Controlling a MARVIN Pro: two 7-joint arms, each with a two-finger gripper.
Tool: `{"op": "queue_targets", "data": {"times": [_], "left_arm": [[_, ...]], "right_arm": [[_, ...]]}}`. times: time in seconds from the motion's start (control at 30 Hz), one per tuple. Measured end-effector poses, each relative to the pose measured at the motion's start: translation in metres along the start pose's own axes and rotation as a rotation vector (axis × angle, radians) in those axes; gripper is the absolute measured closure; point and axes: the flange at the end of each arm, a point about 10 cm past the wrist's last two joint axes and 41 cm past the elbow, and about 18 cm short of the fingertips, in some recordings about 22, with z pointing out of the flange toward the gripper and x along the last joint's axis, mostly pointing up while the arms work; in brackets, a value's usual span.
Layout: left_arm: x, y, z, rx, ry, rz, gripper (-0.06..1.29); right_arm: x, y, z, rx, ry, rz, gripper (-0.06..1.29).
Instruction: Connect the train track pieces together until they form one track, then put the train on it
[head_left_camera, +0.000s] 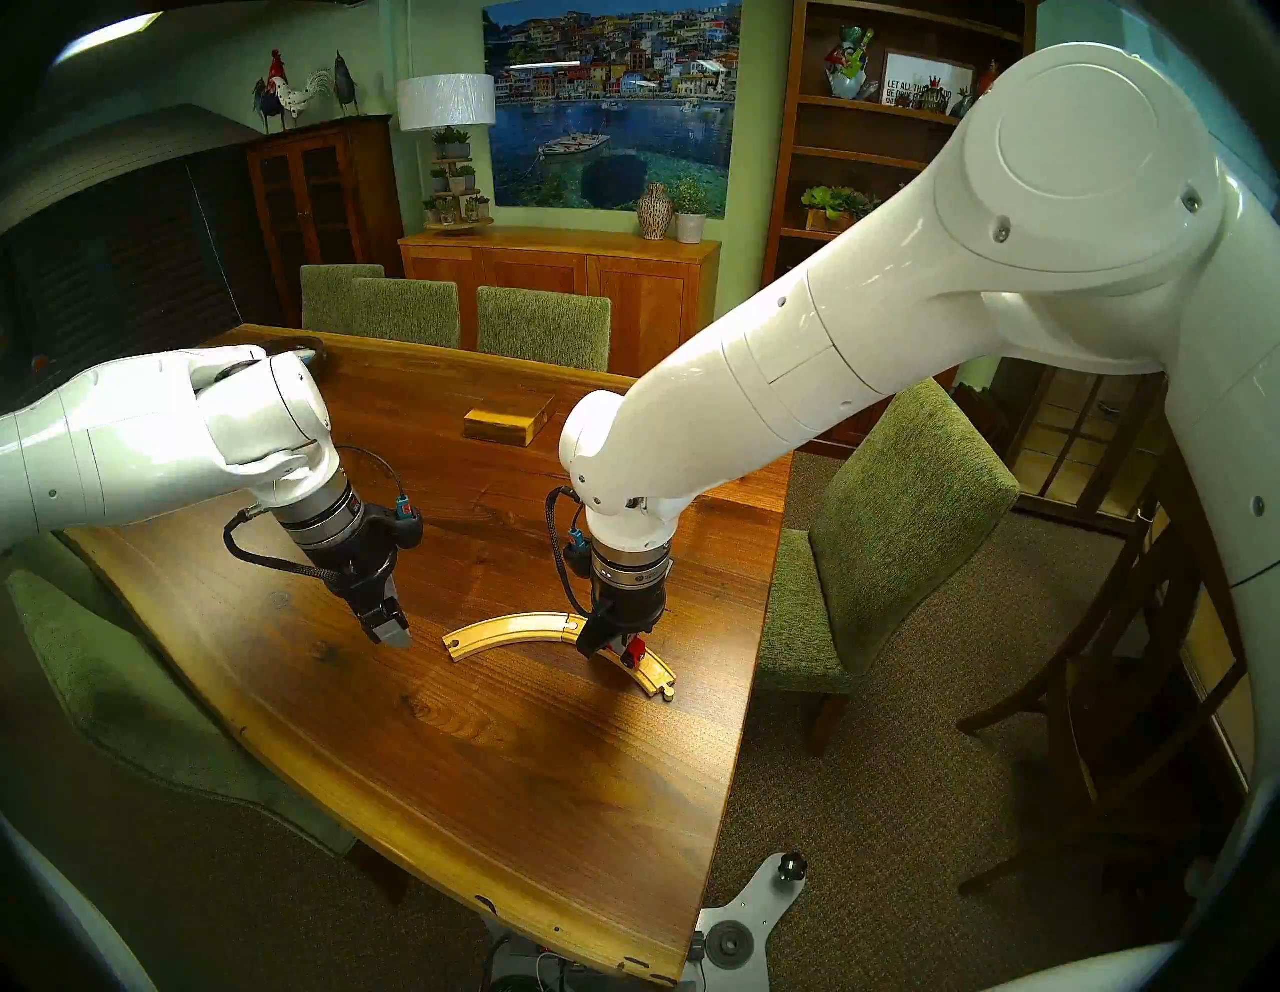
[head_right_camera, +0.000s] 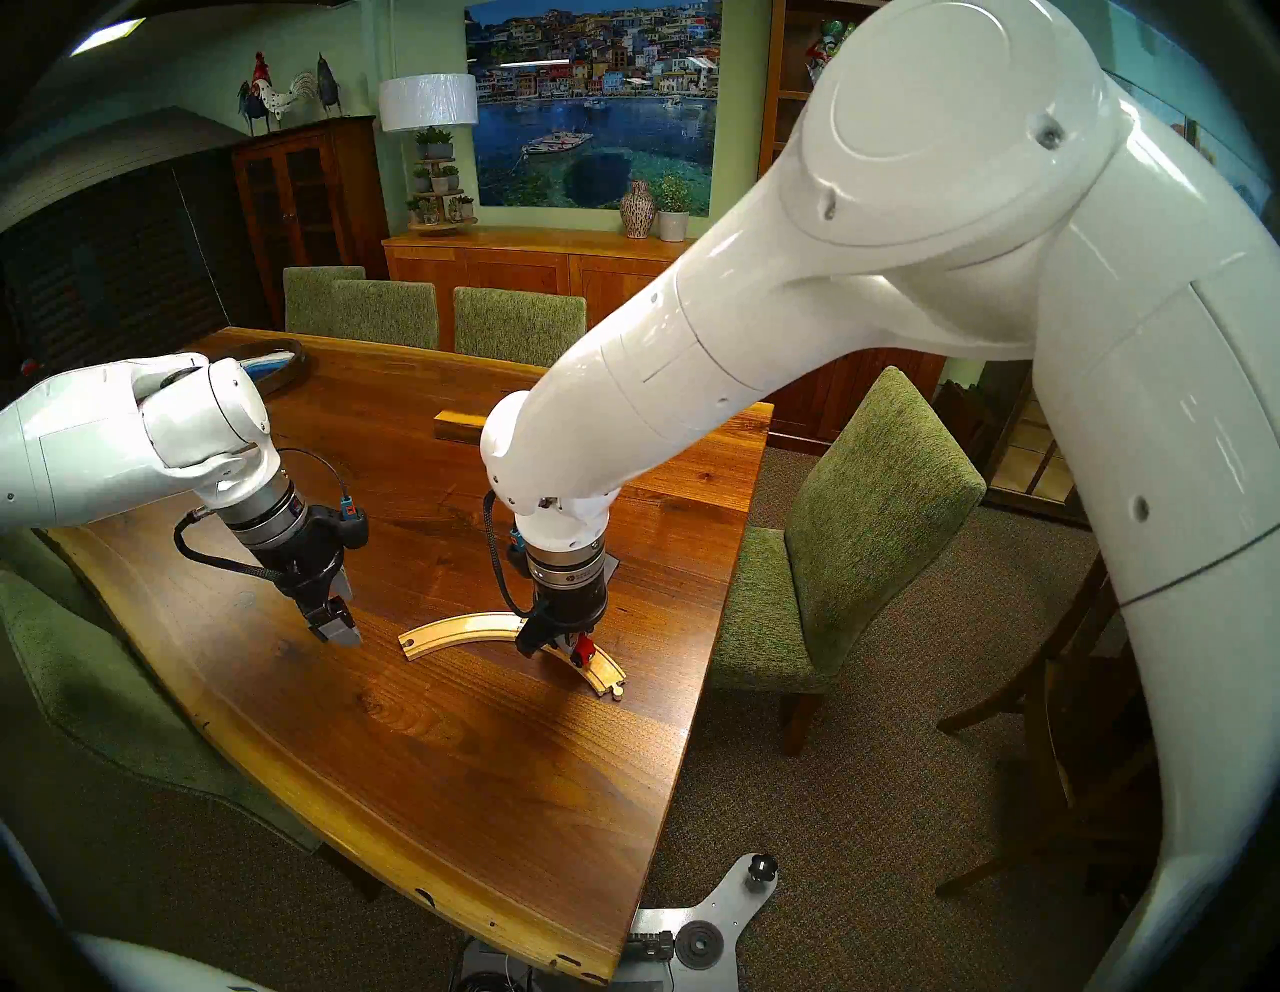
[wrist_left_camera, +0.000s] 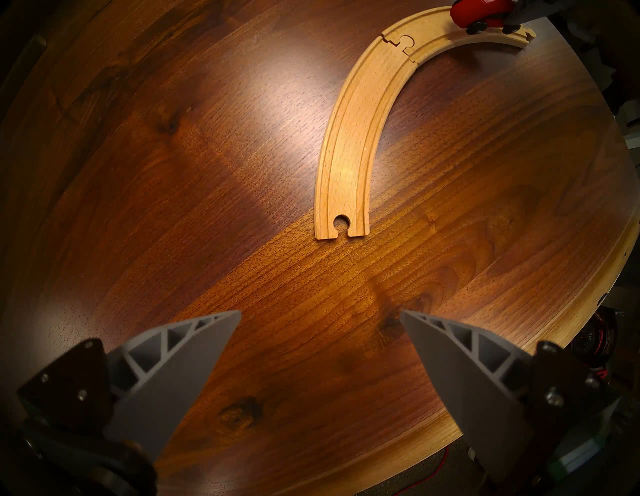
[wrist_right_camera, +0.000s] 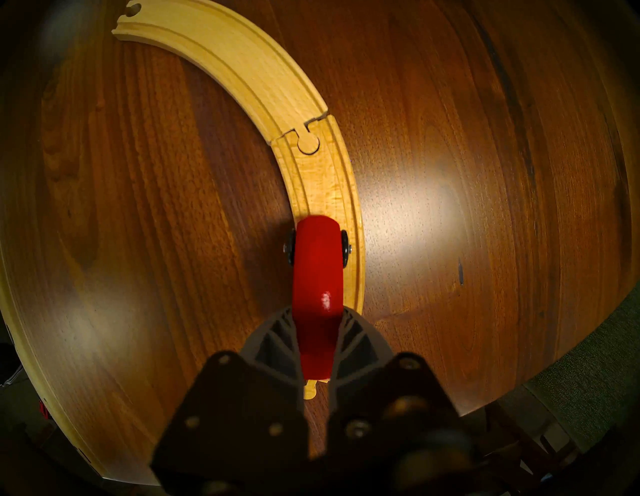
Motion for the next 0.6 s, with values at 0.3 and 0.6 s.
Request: {"op": "queue_targets", "data": {"times": [0.3,0.6], "left_arm": [[0.0,0.0,0.0,0.0,0.0,0.0,0.0],[0.0,0.0,-0.0001,0.0,0.0,0.0,0.0]], "right_arm": [[-0.001,0.0016,0.0052,0.0,-0.005,0.012,1.21],[-0.0009,0.002,0.0089,0.0,-0.003,0.011,1.21]]}}
